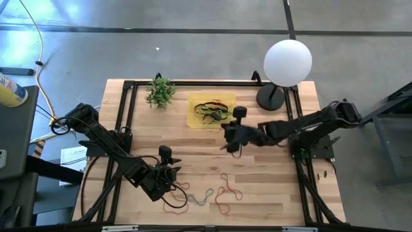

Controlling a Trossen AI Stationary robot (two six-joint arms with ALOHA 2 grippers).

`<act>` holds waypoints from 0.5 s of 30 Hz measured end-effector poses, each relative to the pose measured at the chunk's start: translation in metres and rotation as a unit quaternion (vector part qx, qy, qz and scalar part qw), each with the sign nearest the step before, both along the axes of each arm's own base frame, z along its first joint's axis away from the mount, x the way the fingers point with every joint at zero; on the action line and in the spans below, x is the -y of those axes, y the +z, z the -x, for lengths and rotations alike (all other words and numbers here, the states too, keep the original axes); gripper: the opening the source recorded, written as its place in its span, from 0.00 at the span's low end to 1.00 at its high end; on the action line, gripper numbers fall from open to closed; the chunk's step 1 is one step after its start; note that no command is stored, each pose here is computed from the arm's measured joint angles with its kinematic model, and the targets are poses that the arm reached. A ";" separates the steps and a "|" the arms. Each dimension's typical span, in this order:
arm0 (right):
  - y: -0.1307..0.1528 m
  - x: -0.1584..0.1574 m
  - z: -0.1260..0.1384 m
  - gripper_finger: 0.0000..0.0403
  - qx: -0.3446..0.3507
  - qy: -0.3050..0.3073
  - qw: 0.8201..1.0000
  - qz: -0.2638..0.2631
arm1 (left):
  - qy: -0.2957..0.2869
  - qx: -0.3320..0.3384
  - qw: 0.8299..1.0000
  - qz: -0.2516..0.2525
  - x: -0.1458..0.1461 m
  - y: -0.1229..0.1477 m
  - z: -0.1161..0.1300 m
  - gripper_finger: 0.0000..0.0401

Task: Pick and place rubber bands into bin
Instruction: Put the yellow rubber band into the yellow bin

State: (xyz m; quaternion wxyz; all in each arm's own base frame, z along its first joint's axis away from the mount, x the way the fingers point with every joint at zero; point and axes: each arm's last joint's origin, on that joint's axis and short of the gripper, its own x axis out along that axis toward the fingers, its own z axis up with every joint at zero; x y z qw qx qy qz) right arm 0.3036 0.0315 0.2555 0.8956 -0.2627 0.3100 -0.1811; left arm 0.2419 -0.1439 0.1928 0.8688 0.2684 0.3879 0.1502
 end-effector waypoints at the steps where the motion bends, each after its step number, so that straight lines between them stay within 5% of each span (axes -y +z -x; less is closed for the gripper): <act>1: 0.001 0.007 -0.002 0.00 0.005 -0.003 1.000 -0.001 | 0.000 0.000 1.000 0.000 0.000 0.000 0.000 0.36; 15: 0.005 0.103 -0.001 0.00 0.039 -0.067 0.995 -0.057 | 0.002 0.003 1.000 -0.004 0.000 0.000 0.000 0.36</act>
